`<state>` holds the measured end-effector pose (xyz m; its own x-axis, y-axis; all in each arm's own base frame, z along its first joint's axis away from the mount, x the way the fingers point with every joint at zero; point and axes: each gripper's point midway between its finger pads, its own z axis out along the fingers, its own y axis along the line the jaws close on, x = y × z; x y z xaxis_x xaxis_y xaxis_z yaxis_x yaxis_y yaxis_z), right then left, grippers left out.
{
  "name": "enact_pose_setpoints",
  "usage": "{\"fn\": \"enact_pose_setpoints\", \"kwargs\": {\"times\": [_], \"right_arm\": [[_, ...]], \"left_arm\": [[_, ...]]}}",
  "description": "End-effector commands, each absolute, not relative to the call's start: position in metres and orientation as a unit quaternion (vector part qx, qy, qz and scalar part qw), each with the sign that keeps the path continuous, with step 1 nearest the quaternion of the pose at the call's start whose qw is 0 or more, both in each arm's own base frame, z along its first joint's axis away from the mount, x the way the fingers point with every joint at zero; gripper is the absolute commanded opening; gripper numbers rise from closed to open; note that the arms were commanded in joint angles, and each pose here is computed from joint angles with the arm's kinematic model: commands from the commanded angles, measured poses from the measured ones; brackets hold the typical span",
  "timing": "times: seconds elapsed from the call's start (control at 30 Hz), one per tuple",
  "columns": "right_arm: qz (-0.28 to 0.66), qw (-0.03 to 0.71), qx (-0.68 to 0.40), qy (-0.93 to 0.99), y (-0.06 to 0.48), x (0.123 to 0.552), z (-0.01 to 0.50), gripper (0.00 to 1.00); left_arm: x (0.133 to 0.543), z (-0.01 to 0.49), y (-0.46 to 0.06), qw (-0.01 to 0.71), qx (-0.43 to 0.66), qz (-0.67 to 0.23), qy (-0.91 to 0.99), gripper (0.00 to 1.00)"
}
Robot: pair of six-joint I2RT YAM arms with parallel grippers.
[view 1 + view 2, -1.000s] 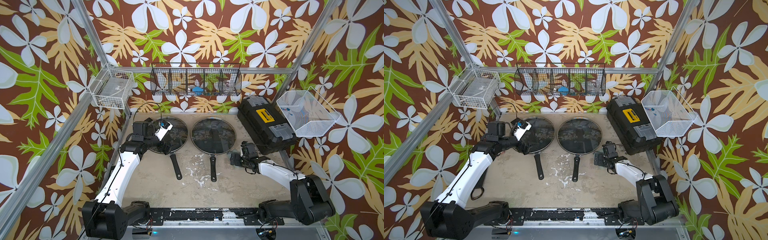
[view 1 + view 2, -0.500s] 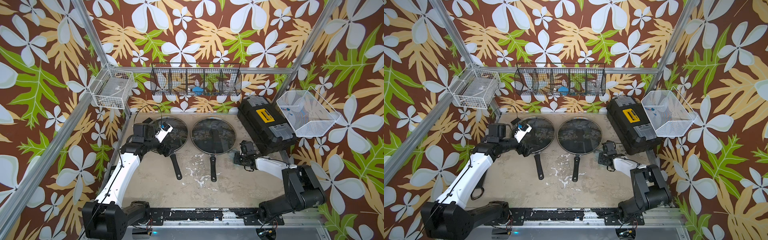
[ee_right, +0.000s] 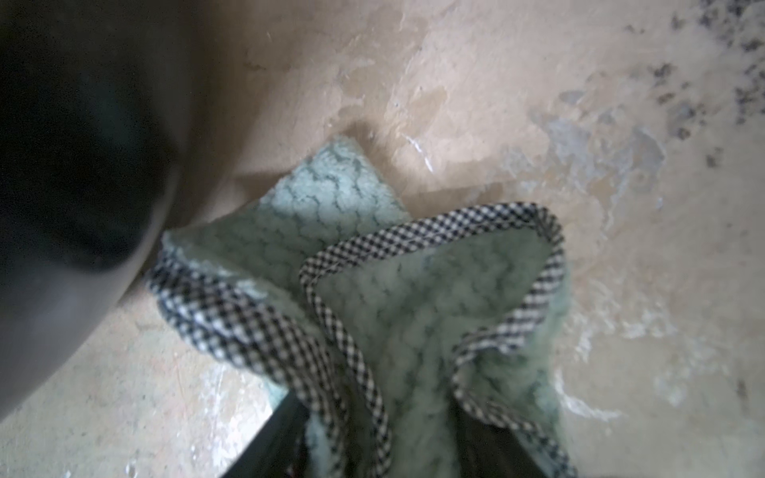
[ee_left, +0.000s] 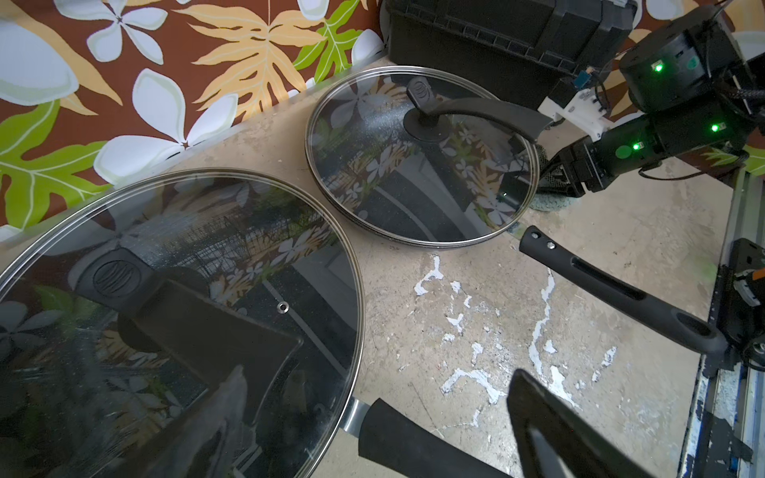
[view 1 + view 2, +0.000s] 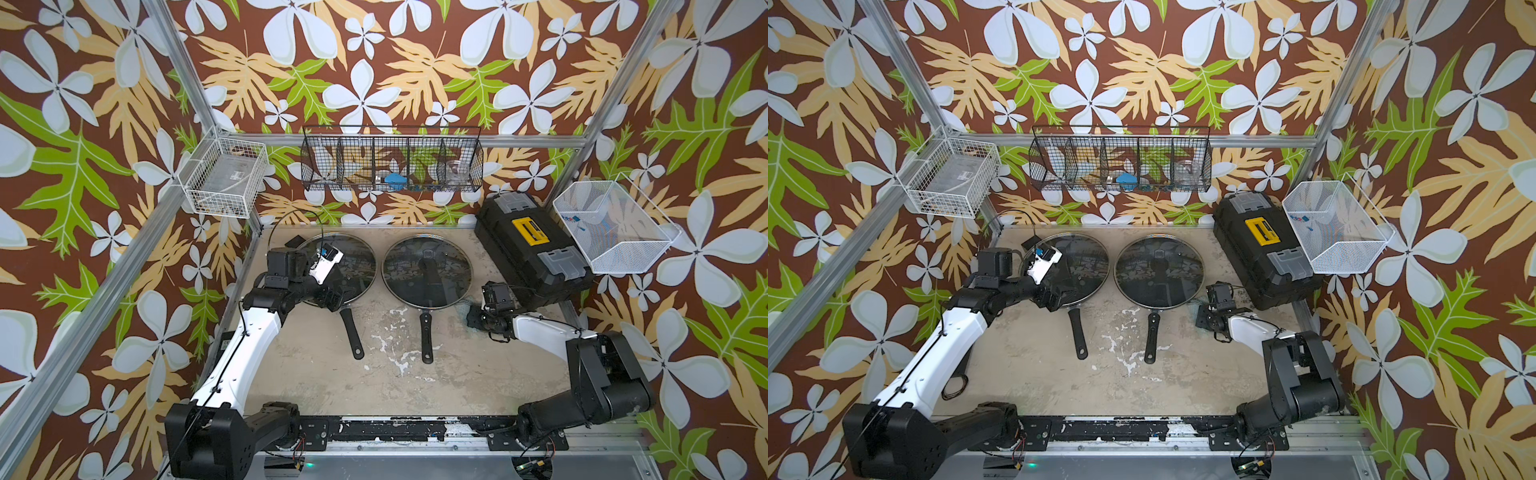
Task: Wipe the pot lid with a cloth
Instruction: Pick up the cleaning item at the center of the board.
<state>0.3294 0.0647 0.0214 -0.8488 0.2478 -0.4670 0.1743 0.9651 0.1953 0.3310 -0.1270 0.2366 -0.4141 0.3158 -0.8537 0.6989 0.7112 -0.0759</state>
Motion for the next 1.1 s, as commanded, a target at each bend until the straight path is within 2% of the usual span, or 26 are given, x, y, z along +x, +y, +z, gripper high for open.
{"fn": "enact_pose_setpoints", "kwargs": {"times": [0.0,0.1,0.13,0.23,0.37,0.5,0.67,0.83,1.0,1.03,1.07], "right_arm": [[0.078,0.2,0.119,0.969,0.067,0.308,0.004,0.32],[0.067,0.217,0.122,0.966,0.061,0.306,0.01,0.03],[0.064,0.226,0.121,0.964,0.059,0.306,0.014,0.0],[0.062,0.266,0.12,0.954,0.054,0.305,0.033,0.0],[0.095,0.332,0.095,0.934,0.061,0.31,0.073,0.0],[0.115,0.389,0.063,0.912,0.067,0.313,0.119,0.0],[0.137,0.44,0.029,0.887,0.074,0.313,0.169,0.0],[0.168,0.466,0.004,0.869,0.088,0.321,0.208,0.0],[0.164,0.476,-0.024,0.864,0.105,0.335,0.232,0.0],[0.16,0.474,-0.028,0.865,0.107,0.337,0.232,0.0],[0.158,0.474,-0.034,0.866,0.11,0.339,0.234,0.0]], "left_arm": [[0.34,0.238,-0.12,0.454,0.285,-0.201,0.82,1.0],[0.349,0.238,-0.112,0.46,0.247,-0.187,0.832,1.0],[0.352,0.237,-0.108,0.461,0.232,-0.182,0.837,1.0],[0.365,0.242,-0.094,0.471,0.168,-0.162,0.85,1.0],[0.382,0.249,-0.073,0.473,0.071,-0.14,0.867,0.95],[0.394,0.249,-0.069,0.465,0.033,-0.142,0.873,0.95],[0.418,0.237,-0.063,0.421,-0.007,-0.132,0.897,0.95],[0.44,0.225,-0.061,0.381,-0.038,-0.125,0.915,0.93],[0.455,0.208,-0.06,0.342,-0.041,-0.063,0.937,0.95],[0.455,0.206,-0.062,0.334,-0.044,-0.059,0.94,1.0],[0.454,0.204,-0.066,0.326,-0.04,-0.056,0.943,1.0]]}}
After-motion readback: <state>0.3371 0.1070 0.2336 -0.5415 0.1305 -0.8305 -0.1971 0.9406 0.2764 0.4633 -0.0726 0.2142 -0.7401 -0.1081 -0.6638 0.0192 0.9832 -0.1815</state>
